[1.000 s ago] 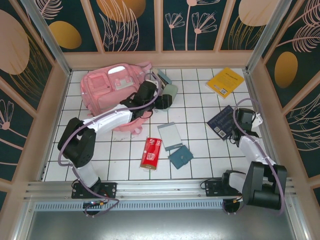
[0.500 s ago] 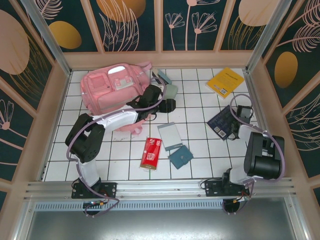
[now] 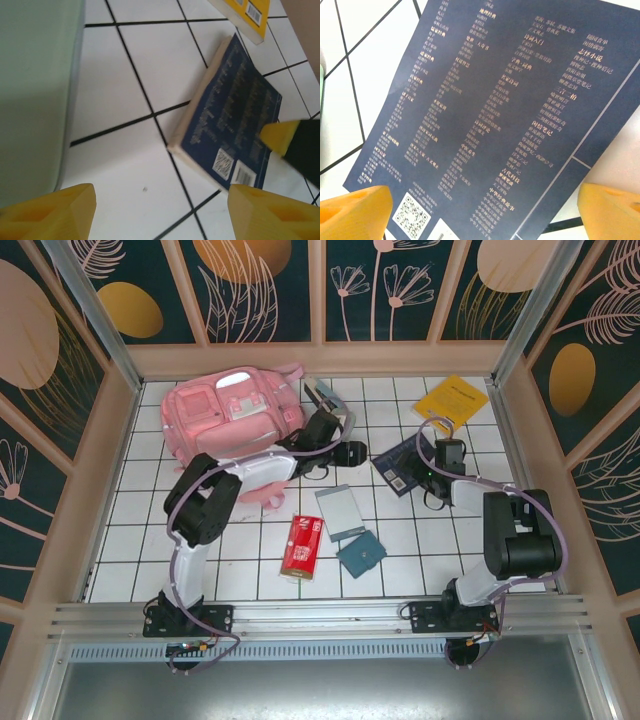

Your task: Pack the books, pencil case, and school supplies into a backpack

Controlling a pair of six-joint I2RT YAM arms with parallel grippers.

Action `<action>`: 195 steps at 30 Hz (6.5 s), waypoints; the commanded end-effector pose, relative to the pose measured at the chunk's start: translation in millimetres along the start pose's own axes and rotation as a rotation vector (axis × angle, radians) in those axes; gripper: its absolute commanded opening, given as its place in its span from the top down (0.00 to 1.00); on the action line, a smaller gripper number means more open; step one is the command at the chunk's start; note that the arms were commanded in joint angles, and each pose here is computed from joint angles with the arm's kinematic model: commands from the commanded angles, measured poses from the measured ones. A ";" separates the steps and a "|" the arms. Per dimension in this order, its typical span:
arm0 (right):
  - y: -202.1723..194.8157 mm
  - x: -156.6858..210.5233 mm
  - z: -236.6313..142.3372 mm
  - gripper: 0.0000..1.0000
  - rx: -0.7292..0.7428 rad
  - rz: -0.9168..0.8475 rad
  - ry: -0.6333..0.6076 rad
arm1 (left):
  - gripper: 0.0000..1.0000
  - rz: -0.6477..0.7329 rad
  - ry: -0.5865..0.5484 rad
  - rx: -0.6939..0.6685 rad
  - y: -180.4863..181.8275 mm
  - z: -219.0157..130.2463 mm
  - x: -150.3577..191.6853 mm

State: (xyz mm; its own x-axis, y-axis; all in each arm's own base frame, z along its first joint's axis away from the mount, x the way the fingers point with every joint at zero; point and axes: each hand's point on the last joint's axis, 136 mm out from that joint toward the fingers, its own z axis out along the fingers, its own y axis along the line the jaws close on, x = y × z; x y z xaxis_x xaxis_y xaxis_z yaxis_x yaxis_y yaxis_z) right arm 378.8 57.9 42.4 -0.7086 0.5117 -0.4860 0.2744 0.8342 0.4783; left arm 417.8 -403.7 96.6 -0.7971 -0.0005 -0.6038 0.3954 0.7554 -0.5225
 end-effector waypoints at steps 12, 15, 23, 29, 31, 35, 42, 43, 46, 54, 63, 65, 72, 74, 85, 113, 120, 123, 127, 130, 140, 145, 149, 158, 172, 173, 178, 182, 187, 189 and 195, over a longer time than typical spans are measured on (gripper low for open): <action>-8.2 13.5 -11.8 0.05 -0.019 0.113 -0.026 | 0.31 0.065 0.065 0.159 -20.8 97.4 -2.3; -6.5 12.3 -9.8 0.05 -0.029 0.116 -0.027 | 0.32 0.058 0.105 0.170 -23.6 102.0 16.4; 0.9 6.6 -6.0 0.15 -0.104 0.144 -0.021 | 0.40 -0.032 0.161 0.263 -43.4 76.4 59.6; 4.9 -1.1 -10.0 0.17 -0.123 0.132 -0.030 | 0.42 -0.052 0.162 0.296 -67.0 47.7 92.2; 4.8 -1.9 -11.5 0.18 -0.127 0.128 -0.030 | 0.42 -0.037 0.168 0.304 -78.9 41.5 103.2; 2.5 1.0 -15.9 0.20 -0.125 0.118 -0.025 | 0.42 -0.021 0.167 0.268 -88.1 29.9 121.9; -13.2 -1.0 -21.1 0.22 -0.035 0.074 -0.054 | 0.36 -0.020 0.038 0.044 -56.4 26.7 87.2; -14.9 -1.7 -21.1 0.22 -0.025 0.069 -0.057 | 0.37 -0.025 0.033 0.033 -54.9 29.8 82.9; -17.9 -2.8 -20.8 0.22 -0.006 0.058 -0.062 | 0.43 -0.036 0.017 -0.015 -45.8 43.4 70.1; -22.2 1.2 -11.1 0.23 0.010 0.051 -0.039 | 0.62 -0.090 0.077 -0.109 -21.3 83.2 78.9; -16.5 10.6 -3.7 0.27 -0.024 0.046 0.005 | 0.78 -0.128 0.131 -0.167 -3.6 87.3 100.6; -10.6 15.5 -0.6 0.29 -0.056 0.044 0.032 | 0.79 -0.127 0.137 -0.177 -0.2 88.5 103.4; 27.7 23.9 -5.8 0.34 -0.295 0.051 0.099 | 0.81 -0.140 0.163 -0.191 11.9 92.6 120.0; 42.5 24.1 -13.1 0.37 -0.388 0.046 0.110 | 0.82 -0.146 0.171 -0.189 14.0 94.0 124.7; 78.4 20.2 -34.1 0.46 -0.613 0.026 0.119 | 0.85 -0.164 0.193 -0.170 16.1 95.9 136.7; 60.6 22.7 -11.7 0.65 -0.472 0.091 0.144 | 0.85 -0.165 0.185 -0.165 20.0 90.4 129.9; 48.9 27.3 -21.4 0.74 -0.466 0.100 0.154 | 0.85 -0.168 0.186 -0.167 24.3 92.3 129.4; 51.5 29.2 -20.1 0.98 -0.485 0.094 0.172 | 0.85 -0.162 0.183 -0.160 21.8 92.3 126.4; 56.6 27.5 -22.7 1.00 -0.514 0.100 0.173 | 0.78 -0.138 0.166 -0.148 13.3 87.5 114.9; 61.8 19.5 -33.6 1.00 -0.528 0.083 0.126 | 0.60 -0.088 0.115 -0.129 -3.1 72.1 88.5; 85.6 -17.1 -84.1 1.00 -0.589 0.016 -0.078 | 0.38 0.130 -0.085 -0.167 -45.2 -30.2 -15.5; 106.3 -19.5 -105.3 1.00 -0.656 -0.037 -0.118 | 0.38 0.262 -0.085 -0.395 -5.7 -82.8 -20.8; 121.0 -12.8 -115.9 1.00 -0.703 -0.080 -0.120 | 0.42 0.353 -0.051 -0.599 39.1 -121.1 -8.5; 131.8 -2.1 -126.1 1.00 -0.739 -0.118 -0.133 | 0.46 0.412 0.133 -0.830 107.9 -168.8 35.3; 139.4 17.1 -114.5 1.00 -0.758 -0.137 -0.086 | 0.46 0.240 0.166 -0.891 165.7 -199.9 35.1; 139.6 17.4 -114.2 1.00 -0.758 -0.136 -0.083 | 0.46 0.234 0.183 -0.888 169.2 -198.9 38.0; 139.0 17.6 -113.3 1.00 -0.755 -0.134 -0.082 | 0.47 0.208 0.215 -0.820 167.2 -192.2 45.1; 139.5 18.6 -112.3 1.00 -0.757 -0.135 -0.077 | 0.47 0.198 0.248 -0.771 165.5 -187.5 52.0; 140.1 18.9 -112.4 1.00 -0.758 -0.133 -0.075 | 0.63 0.190 0.271 -0.773 170.6 -183.7 57.4; 140.8 20.0 -112.4 1.00 -0.761 -0.136 -0.072 | 0.70 0.187 0.270 -0.757 168.3 -182.2 56.5; 161.8 29.8 -126.1 1.00 -0.849 -0.165 -0.063 | 1.00 0.186 0.194 -0.790 161.0 -193.7 31.0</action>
State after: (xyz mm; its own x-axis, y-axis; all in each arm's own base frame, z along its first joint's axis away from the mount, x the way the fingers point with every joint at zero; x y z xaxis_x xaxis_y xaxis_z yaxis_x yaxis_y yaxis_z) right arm 325.2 165.9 171.9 -0.6886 0.4417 -0.5751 -0.3144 0.5328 0.7857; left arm 360.5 -159.5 91.8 -0.8565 0.2489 -0.4522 0.1839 0.9657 0.1833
